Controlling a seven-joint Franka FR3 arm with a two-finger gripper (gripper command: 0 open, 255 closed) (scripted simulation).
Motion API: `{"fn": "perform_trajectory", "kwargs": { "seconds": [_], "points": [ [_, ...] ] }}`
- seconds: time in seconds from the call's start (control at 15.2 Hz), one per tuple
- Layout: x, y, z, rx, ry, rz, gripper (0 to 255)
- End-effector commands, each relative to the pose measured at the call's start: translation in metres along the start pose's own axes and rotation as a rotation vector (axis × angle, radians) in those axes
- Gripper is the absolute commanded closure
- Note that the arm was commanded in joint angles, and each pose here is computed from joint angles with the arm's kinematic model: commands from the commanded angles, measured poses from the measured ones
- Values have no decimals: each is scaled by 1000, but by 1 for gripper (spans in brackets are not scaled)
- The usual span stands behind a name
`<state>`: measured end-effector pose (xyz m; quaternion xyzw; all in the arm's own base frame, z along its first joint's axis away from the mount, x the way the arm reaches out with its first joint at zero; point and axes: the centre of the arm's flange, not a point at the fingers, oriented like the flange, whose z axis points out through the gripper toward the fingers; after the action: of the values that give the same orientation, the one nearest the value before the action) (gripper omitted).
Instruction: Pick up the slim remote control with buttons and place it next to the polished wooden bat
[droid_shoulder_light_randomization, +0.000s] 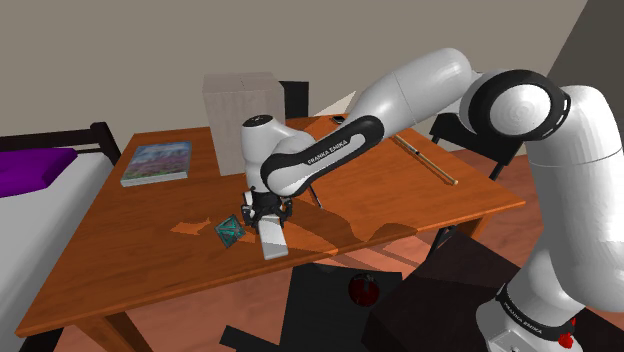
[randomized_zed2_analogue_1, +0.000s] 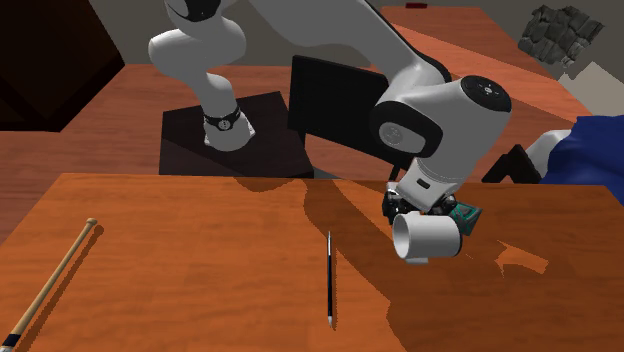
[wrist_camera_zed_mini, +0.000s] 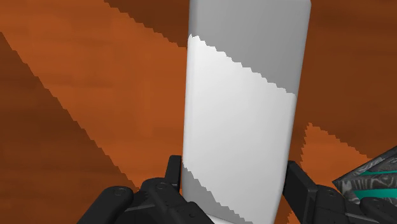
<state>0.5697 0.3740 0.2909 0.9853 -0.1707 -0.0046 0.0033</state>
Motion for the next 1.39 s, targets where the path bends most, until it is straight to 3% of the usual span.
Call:
{"fn": "perform_trajectory", "kwargs": {
  "seconds": [0.0, 1.32],
  "points": [
    [0, 0, 0, 0, 0, 0, 255],
    [0, 14, -90, 0, 0, 0, 255]
  ]
}}
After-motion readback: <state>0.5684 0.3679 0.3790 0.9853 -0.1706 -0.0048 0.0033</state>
